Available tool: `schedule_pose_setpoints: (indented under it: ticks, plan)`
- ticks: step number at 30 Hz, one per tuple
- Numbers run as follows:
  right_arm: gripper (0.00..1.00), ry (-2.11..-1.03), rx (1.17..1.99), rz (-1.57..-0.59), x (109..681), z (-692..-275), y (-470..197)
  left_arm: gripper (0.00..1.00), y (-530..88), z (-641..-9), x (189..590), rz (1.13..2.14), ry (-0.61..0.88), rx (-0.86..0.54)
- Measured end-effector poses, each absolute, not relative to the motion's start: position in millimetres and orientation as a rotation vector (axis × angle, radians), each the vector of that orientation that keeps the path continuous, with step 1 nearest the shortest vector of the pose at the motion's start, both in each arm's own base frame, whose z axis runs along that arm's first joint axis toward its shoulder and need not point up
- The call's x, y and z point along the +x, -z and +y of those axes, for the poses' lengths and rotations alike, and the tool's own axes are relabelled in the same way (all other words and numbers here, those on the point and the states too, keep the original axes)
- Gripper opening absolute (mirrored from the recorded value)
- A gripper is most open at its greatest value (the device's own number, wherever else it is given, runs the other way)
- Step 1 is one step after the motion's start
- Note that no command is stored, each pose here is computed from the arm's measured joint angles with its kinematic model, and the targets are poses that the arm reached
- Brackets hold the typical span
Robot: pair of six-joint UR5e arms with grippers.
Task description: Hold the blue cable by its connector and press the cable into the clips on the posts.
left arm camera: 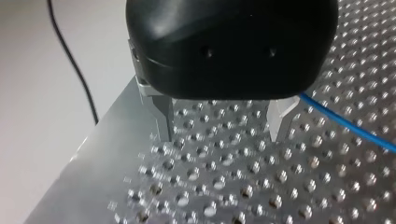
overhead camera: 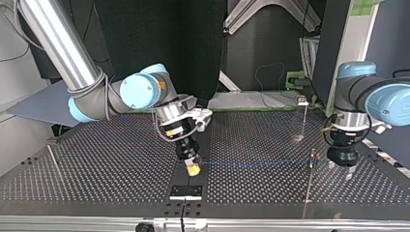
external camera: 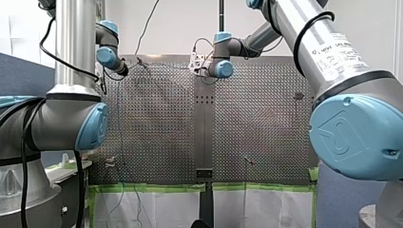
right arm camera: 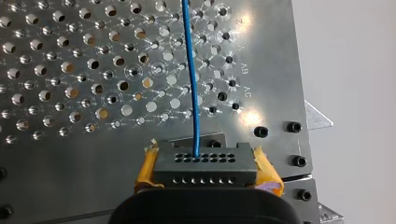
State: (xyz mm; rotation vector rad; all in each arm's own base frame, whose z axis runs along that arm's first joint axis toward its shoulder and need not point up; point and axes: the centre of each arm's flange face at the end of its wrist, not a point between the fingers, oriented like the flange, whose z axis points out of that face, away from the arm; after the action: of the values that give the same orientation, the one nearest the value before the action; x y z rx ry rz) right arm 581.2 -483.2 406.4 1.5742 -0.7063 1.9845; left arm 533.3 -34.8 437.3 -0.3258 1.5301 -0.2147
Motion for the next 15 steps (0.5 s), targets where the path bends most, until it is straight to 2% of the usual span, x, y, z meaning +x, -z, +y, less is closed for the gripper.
schedule_pose_setpoints:
  ticks: [5, 15]
  plan:
    - [0.00, -1.985, 1.574, -0.706, 581.2, -483.4, -406.5, 1.00, -444.9, -41.1, 517.5, 1.558, 0.214, -0.292]
    - [0.00, -1.984, 1.575, -0.706, 580.9, -483.7, -406.2, 1.00, -440.2, -57.2, 473.9, 1.618, 0.310, -0.338]
